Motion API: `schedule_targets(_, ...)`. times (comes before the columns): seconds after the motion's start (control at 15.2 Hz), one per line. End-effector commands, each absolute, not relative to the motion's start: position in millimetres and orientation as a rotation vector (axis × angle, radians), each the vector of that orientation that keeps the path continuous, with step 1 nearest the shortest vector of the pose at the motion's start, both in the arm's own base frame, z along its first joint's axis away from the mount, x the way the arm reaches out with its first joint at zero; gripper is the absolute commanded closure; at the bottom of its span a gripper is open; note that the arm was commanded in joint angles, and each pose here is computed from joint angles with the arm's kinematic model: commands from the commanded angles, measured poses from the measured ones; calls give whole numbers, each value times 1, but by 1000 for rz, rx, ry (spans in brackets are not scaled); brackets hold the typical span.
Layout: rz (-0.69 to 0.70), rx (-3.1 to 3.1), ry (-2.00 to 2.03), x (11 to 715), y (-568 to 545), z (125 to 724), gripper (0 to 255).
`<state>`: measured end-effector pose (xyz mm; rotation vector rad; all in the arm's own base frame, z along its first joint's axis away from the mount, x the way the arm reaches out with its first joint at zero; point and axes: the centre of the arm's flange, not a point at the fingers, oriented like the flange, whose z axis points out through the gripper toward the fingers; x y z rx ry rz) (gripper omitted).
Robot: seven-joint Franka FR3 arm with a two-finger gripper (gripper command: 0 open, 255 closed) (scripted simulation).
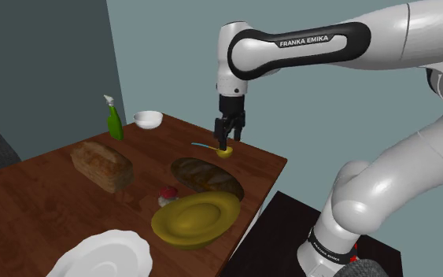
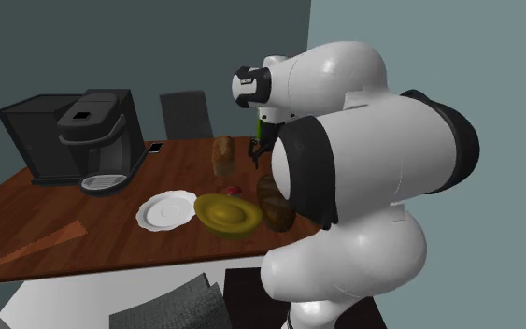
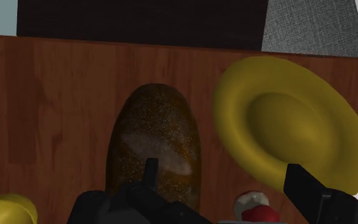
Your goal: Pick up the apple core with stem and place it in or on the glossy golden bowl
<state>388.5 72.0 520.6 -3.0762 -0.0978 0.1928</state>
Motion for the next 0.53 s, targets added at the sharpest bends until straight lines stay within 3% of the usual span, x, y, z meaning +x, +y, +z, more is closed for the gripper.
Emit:
schedule_targets(0.0,203,-3071,-103,404,86,506,0)
schedule_targets(0.46,245,-3054,-120,464,135,451,0)
